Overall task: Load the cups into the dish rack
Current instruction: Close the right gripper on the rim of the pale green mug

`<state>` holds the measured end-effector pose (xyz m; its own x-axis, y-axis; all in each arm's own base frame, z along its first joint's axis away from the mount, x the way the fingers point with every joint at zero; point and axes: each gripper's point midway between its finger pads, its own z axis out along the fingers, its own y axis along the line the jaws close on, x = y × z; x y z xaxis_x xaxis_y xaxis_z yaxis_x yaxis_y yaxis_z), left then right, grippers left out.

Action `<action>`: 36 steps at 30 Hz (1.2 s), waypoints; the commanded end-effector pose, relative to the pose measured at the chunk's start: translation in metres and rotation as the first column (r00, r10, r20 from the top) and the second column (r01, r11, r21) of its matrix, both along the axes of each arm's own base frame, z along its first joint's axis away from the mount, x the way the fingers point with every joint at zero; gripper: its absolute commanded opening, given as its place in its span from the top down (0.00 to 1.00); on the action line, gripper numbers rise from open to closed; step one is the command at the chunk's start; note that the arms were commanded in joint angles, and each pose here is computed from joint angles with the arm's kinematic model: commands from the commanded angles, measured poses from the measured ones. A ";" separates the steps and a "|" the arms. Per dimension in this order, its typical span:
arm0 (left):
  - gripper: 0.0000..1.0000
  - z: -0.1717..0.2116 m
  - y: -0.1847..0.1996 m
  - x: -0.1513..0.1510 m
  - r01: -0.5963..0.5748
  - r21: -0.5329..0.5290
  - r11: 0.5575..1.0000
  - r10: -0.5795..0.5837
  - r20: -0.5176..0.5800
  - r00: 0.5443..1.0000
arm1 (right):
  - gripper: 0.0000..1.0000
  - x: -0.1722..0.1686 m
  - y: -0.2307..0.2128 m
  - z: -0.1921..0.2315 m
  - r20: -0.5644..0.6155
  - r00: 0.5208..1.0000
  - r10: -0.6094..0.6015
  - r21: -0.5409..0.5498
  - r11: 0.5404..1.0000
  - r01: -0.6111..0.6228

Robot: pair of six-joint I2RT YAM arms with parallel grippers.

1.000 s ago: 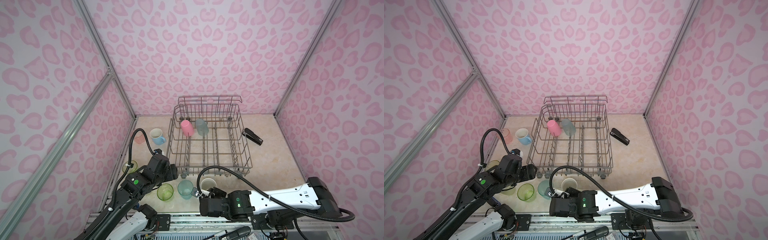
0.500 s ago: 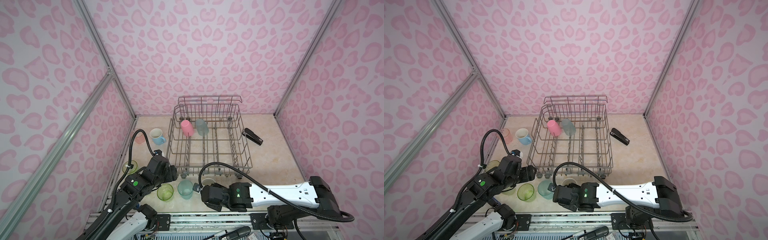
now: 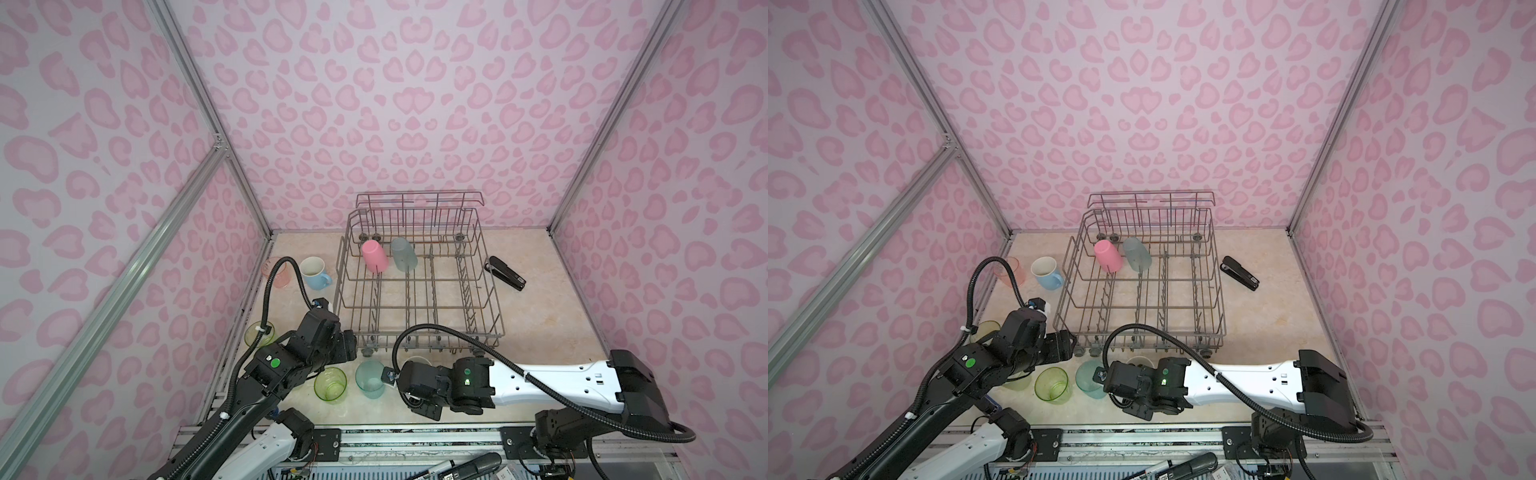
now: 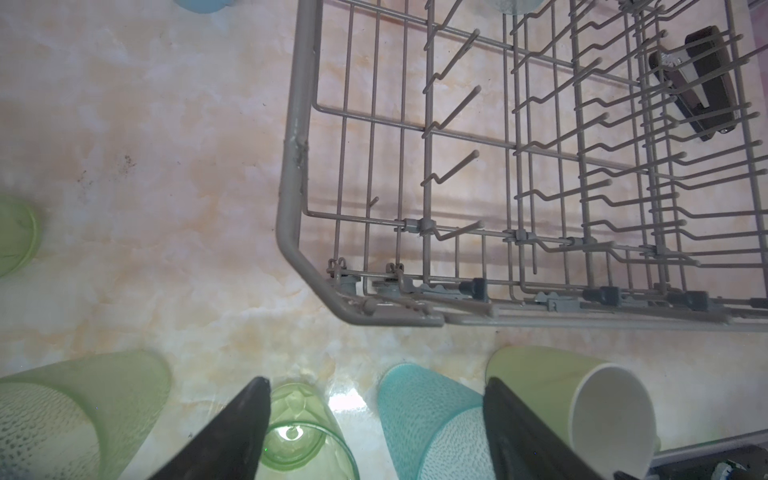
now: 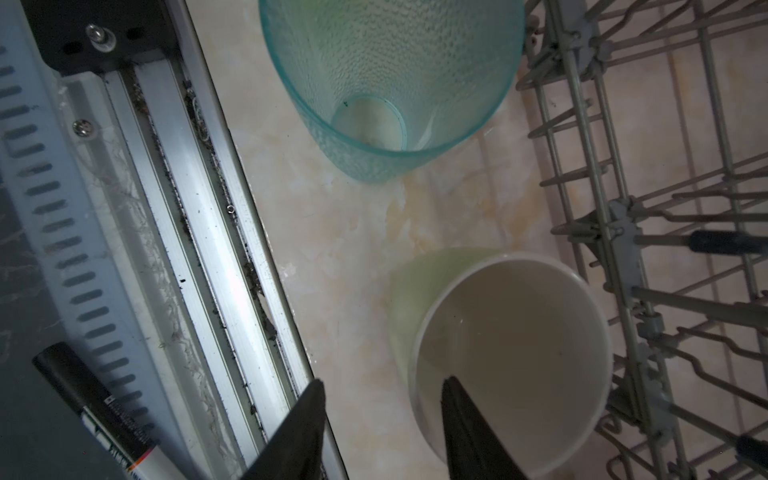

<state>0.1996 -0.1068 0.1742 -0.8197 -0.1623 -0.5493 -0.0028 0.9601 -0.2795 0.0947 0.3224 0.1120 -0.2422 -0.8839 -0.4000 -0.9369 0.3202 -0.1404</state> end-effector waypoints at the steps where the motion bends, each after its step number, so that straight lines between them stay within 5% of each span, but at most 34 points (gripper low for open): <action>1: 0.18 0.004 -0.002 0.004 0.011 -0.005 1.000 -0.011 0.024 1.000 | 0.56 0.001 0.002 -0.003 -0.006 1.000 0.015 -0.017 1.000 -0.015; 36: 0.14 0.006 0.000 0.002 0.017 -0.007 1.000 -0.016 0.055 0.998 | 0.89 0.014 0.007 -0.034 -0.060 0.998 0.013 -0.095 0.995 -0.019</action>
